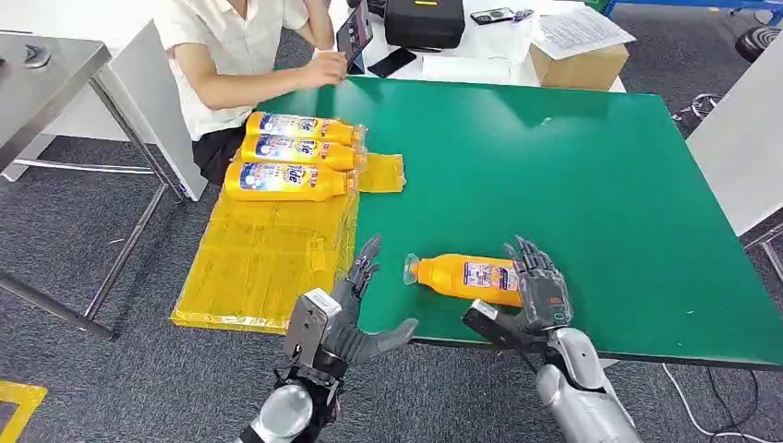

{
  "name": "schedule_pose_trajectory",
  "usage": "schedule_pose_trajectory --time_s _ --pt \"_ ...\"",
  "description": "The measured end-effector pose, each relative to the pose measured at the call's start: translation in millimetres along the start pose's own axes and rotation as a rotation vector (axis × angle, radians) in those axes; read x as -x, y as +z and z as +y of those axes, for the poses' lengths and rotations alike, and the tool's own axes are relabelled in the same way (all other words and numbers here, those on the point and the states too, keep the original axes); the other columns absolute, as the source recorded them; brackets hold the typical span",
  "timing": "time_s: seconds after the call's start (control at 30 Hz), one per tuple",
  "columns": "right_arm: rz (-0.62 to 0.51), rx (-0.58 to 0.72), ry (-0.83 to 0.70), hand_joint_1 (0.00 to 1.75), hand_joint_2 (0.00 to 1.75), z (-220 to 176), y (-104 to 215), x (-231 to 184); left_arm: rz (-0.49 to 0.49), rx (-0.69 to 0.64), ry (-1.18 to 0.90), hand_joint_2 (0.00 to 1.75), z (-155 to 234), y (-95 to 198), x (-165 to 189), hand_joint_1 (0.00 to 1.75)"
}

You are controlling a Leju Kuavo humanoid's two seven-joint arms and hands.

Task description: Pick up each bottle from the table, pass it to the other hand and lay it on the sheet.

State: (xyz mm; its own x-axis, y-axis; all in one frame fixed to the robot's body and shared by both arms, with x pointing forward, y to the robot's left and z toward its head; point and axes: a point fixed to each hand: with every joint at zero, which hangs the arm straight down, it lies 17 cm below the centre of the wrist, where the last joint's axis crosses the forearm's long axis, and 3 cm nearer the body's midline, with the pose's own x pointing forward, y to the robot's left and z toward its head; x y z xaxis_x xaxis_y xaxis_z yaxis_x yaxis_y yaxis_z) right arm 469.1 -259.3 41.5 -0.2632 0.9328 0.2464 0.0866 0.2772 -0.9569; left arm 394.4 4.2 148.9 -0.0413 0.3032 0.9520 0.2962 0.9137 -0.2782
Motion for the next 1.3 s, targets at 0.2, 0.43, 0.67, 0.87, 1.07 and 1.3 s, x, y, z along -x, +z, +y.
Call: schedule_pose_trajectory --time_s 0.2,0.43,0.67,0.87,1.07,1.3 --pt "0.065 -0.053 0.097 0.00 1.75 3 -7 18 0.012 -0.001 -0.019 1.75 0 3 5 0.00" --pt "0.156 -0.086 0.289 0.00 1.75 -7 -21 45 0.037 -0.014 -0.030 1.75 5 9 14 0.00" --pt "0.154 -0.090 0.311 0.00 1.75 -9 -22 47 0.044 -0.027 -0.028 1.75 10 11 16 0.00" --pt "0.159 -0.117 0.316 0.00 1.75 -6 -24 49 0.044 -0.023 -0.035 1.75 9 11 17 0.00" --pt "0.167 -0.184 0.276 1.71 1.75 4 -24 51 0.044 -0.014 -0.035 1.75 8 12 17 0.00" --pt "0.139 -0.260 0.084 1.75 1.75 20 -21 48 0.050 0.011 -0.023 1.75 4 10 16 0.00"
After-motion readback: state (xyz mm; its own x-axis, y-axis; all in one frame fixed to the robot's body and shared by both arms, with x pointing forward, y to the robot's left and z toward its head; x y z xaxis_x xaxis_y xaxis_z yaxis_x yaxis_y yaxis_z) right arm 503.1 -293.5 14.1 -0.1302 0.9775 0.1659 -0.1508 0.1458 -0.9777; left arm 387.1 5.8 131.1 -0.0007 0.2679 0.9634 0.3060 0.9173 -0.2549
